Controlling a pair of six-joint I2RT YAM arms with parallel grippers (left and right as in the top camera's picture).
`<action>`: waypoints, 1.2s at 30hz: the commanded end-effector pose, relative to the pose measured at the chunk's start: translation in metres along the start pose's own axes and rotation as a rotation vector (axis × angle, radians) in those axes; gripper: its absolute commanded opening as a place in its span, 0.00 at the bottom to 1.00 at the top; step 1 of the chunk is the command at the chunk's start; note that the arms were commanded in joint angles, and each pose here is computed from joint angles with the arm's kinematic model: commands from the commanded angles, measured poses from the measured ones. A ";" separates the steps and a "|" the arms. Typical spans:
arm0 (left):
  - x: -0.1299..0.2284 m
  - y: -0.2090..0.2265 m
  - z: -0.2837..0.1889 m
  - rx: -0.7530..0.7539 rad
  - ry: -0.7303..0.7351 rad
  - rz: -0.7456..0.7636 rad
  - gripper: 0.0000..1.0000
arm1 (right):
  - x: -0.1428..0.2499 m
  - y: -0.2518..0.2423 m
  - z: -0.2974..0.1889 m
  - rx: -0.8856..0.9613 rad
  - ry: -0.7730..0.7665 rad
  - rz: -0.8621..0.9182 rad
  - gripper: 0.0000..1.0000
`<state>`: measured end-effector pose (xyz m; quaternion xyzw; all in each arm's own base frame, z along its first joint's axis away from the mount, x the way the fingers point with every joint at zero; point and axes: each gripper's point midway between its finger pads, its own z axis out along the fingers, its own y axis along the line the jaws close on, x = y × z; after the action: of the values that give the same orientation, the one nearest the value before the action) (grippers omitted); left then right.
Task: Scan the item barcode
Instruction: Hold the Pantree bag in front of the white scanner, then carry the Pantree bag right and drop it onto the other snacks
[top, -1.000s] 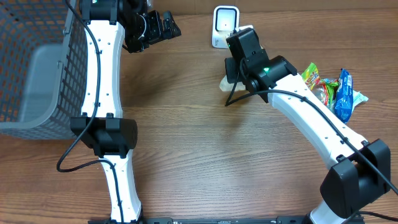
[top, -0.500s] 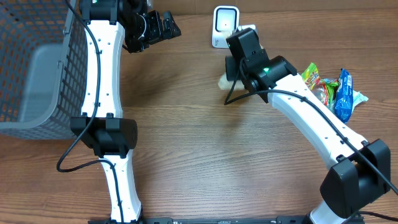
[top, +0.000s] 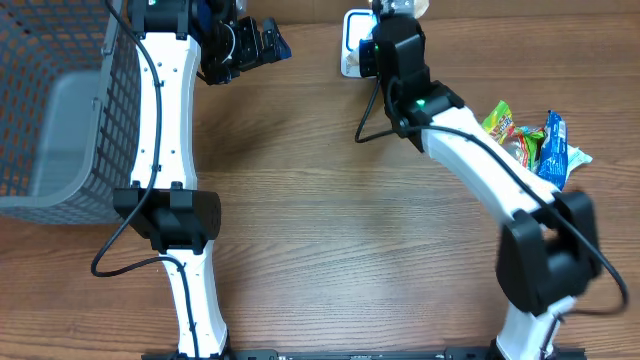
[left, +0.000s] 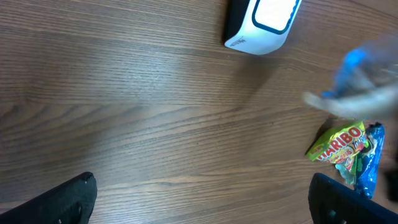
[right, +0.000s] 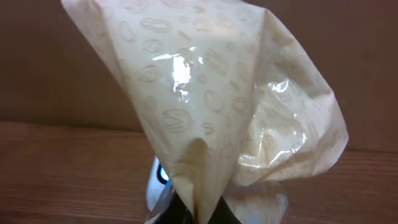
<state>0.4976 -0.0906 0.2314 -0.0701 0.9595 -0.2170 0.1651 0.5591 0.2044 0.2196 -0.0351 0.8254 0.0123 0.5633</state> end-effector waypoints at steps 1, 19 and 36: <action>-0.003 -0.008 -0.010 0.005 -0.031 0.021 1.00 | 0.009 0.006 0.015 -0.004 -0.014 -0.041 0.04; -0.003 -0.008 -0.010 0.005 -0.031 0.021 1.00 | 0.024 0.010 0.031 -0.004 -0.023 -0.051 0.04; -0.003 -0.008 -0.010 0.005 -0.031 0.021 1.00 | 0.027 0.015 0.028 -0.018 0.039 -0.075 0.04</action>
<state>0.4976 -0.0906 0.2314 -0.0701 0.9595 -0.2170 0.1651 0.5701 0.2124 0.1614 -0.0719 0.8438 -0.0112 0.5317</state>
